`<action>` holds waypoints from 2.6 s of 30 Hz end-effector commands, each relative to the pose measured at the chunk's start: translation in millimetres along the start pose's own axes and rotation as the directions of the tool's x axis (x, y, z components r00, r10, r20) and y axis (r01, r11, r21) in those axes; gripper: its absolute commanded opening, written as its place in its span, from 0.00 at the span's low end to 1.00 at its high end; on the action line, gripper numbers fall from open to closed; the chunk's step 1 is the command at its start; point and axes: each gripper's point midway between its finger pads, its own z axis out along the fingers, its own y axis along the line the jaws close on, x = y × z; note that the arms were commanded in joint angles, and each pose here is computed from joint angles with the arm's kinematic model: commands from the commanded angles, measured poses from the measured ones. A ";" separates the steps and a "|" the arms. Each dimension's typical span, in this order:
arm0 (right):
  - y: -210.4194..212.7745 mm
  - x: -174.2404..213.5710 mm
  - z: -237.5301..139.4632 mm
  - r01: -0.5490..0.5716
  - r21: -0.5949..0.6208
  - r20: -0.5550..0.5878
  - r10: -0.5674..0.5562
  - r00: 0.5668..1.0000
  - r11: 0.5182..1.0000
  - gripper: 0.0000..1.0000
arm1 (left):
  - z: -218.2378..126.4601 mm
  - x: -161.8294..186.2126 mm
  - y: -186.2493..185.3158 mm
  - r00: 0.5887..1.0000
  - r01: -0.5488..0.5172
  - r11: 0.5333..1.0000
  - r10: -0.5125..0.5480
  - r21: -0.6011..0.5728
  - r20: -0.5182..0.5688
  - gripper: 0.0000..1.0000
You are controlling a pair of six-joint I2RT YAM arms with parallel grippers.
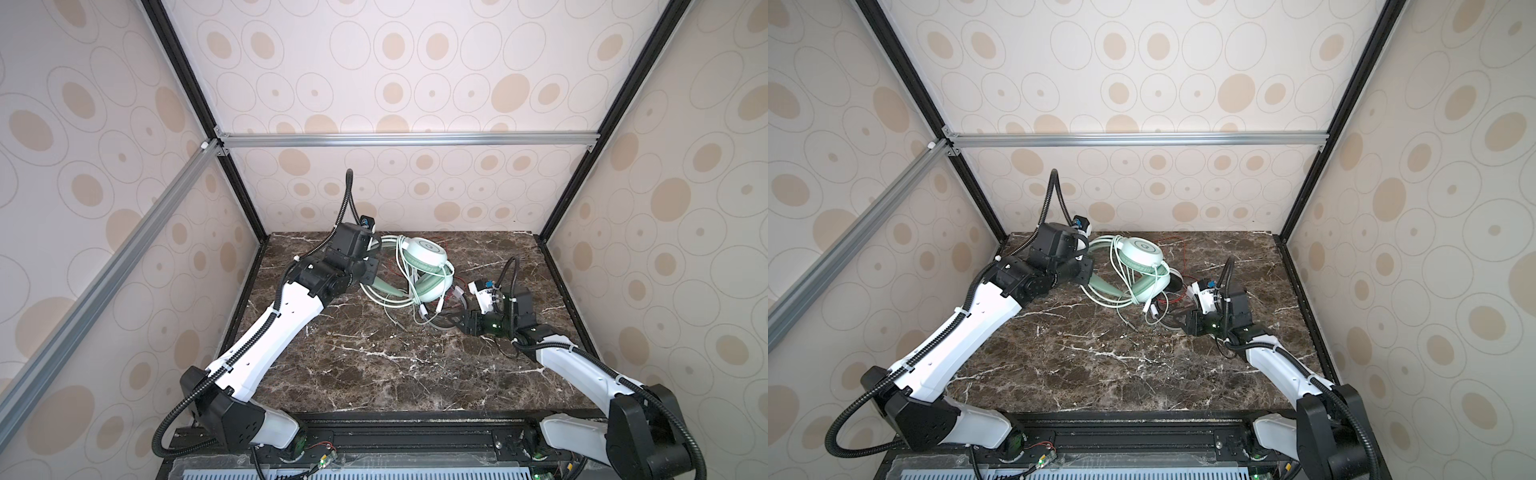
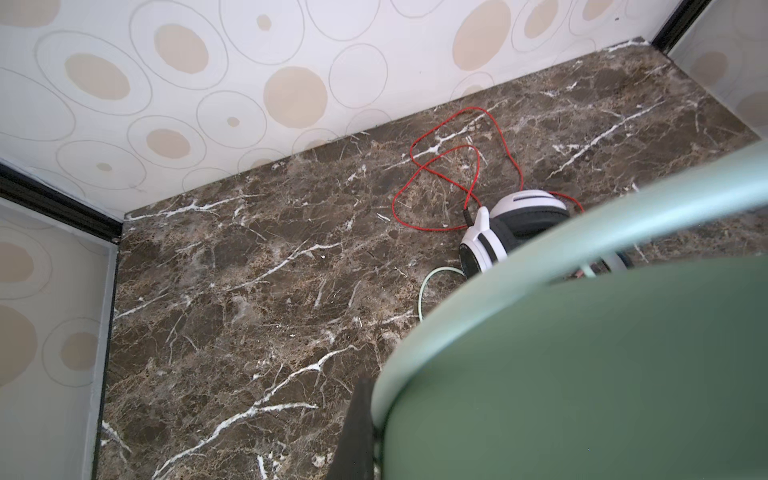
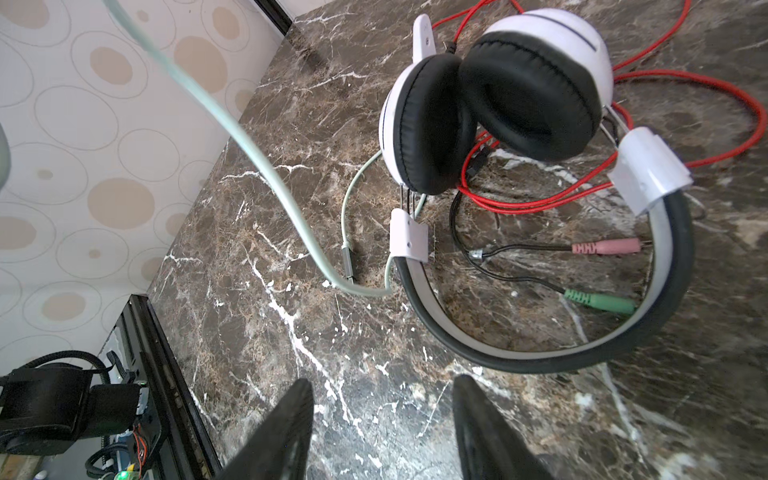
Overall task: Wrap the headphones
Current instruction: 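Draw the cable down around the headset with the right gripper while left raises it, then pull the green cable toward the robot with the right gripper, then carry the cable up and over the held headset with the right gripper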
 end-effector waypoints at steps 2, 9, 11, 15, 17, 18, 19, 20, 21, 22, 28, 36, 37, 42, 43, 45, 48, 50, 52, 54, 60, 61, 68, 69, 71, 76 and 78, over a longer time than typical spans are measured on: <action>19.9 -1.7 0.9 0.061 -0.060 0.065 -0.057 0.996 0.996 0.56 | -15.0 -38.2 1.0 0.992 0.074 0.997 -0.076 0.023 0.104 0.00; 20.6 3.5 27.2 0.022 -0.064 0.086 -0.016 0.996 0.998 0.57 | -9.3 -51.6 -1.4 0.988 0.089 0.996 -0.092 0.029 0.128 0.00; 21.2 2.0 38.0 0.009 -0.064 0.089 -0.003 0.996 0.998 0.56 | -3.9 -52.3 0.0 0.988 0.094 0.995 -0.097 0.027 0.123 0.00; 24.8 -3.5 61.4 -0.007 -0.070 0.100 0.014 0.995 0.998 0.54 | 7.9 -49.8 8.1 0.987 0.119 0.993 -0.121 0.026 0.109 0.00; 21.5 -5.3 70.6 -0.017 -0.052 0.110 0.022 0.994 0.999 0.52 | 11.5 -48.5 13.1 0.985 0.133 0.991 -0.135 0.029 0.106 0.00; 19.8 -6.2 74.9 -0.022 -0.042 0.118 0.026 0.993 0.999 0.51 | 12.4 -48.7 15.0 0.984 0.139 0.990 -0.141 0.031 0.107 0.00; 18.2 -6.7 78.0 -0.028 -0.036 0.122 0.032 0.992 0.999 0.51 | 13.1 -48.9 16.8 0.984 0.142 0.989 -0.144 0.031 0.107 0.00; 16.6 -7.7 81.6 -0.033 -0.026 0.126 0.036 0.991 0.999 0.50 | 14.0 -48.8 19.8 0.983 0.147 0.989 -0.149 0.028 0.106 0.00; 15.6 -8.2 84.8 -0.036 -0.019 0.130 0.038 0.991 0.999 0.49 | 15.3 -48.5 21.3 0.983 0.150 0.988 -0.151 0.026 0.105 0.00; 14.8 -8.7 87.2 -0.036 -0.012 0.134 0.038 0.990 0.999 0.47 | 15.5 -48.8 23.3 0.982 0.154 0.988 -0.156 0.025 0.106 0.00; 5.4 -14.8 96.5 -0.049 0.030 0.161 0.044 0.986 0.998 0.45 | 17.3 -48.5 33.5 0.977 0.181 0.983 -0.183 0.026 0.109 0.00; 4.0 -22.2 115.6 -0.062 0.005 0.173 0.060 0.983 0.998 0.32 | 18.3 -47.9 38.8 0.974 0.196 0.980 -0.198 0.031 0.109 0.00; 6.4 -23.6 118.1 -0.055 -0.007 0.176 0.055 0.983 0.998 0.31 | 18.2 -47.8 38.7 0.974 0.195 0.980 -0.198 0.031 0.109 0.00; 16.5 -24.7 127.1 -0.016 -0.039 0.166 0.022 0.986 0.999 0.12 | 17.4 -47.8 40.6 0.974 0.197 0.980 -0.198 0.028 0.112 0.00; 18.8 -24.3 125.9 -0.009 -0.044 0.166 0.016 0.986 0.999 0.06 | 17.4 -47.0 40.9 0.974 0.196 0.980 -0.198 0.025 0.111 0.00; 22.4 -21.9 119.7 0.007 -0.042 0.167 0.000 0.986 0.999 0.00 | 17.3 -46.5 44.1 0.973 0.203 0.979 -0.202 0.010 0.113 0.00; 25.8 -10.4 105.5 0.043 -0.007 0.139 -0.041 0.989 0.999 0.00 | 14.2 -48.6 51.6 0.964 0.234 0.972 -0.229 -0.019 0.132 0.00; 29.5 1.8 94.1 0.086 0.020 0.106 -0.087 0.991 0.996 0.00 | 11.1 -50.0 57.7 0.957 0.260 0.965 -0.251 -0.043 0.146 0.00; 33.8 16.6 81.8 0.144 0.051 0.064 -0.147 0.987 0.988 0.00 | 7.5 -51.1 64.1 0.949 0.286 0.956 -0.273 -0.071 0.159 0.00; 37.7 31.6 66.9 0.212 0.089 0.022 -0.215 0.976 0.973 0.00 | 4.4 -52.3 71.5 0.939 0.317 0.943 -0.296 -0.102 0.176 0.00; 51.8 65.5 23.9 0.349 0.157 -0.054 -0.345 0.937 0.924 0.00 | -1.6 -51.3 90.1 0.913 0.387 0.902 -0.346 -0.193 0.215 0.00; 53.2 70.2 18.7 0.360 0.161 -0.064 -0.355 0.933 0.919 0.00 | -3.6 -50.8 94.7 0.907 0.402 0.890 -0.356 -0.214 0.224 0.00; 69.2 85.8 -13.1 0.457 0.175 -0.124 -0.441 0.889 0.872 0.00 | -3.2 -37.6 104.9 0.896 0.435 0.856 -0.382 -0.279 0.224 0.00; 72.5 84.8 -17.6 0.476 0.181 -0.136 -0.457 0.879 0.861 0.00 | -0.5 -33.4 105.2 0.897 0.435 0.854 -0.385 -0.285 0.215 0.00; 77.1 79.5 -26.0 0.508 0.199 -0.160 -0.484 0.860 0.838 0.00 | 4.4 -25.9 101.9 0.903 0.425 0.858 -0.383 -0.289 0.193 0.00; 83.9 49.9 -49.7 0.598 0.290 -0.233 -0.551 0.801 0.747 0.00 | 20.8 -1.4 89.8 0.938 0.347 0.870 -0.330 -0.350 0.110 0.00; 90.3 31.6 -60.9 0.640 0.324 -0.258 -0.585 0.768 0.697 0.00 | 27.2 10.7 85.3 0.954 0.295 0.865 -0.290 -0.406 0.076 0.00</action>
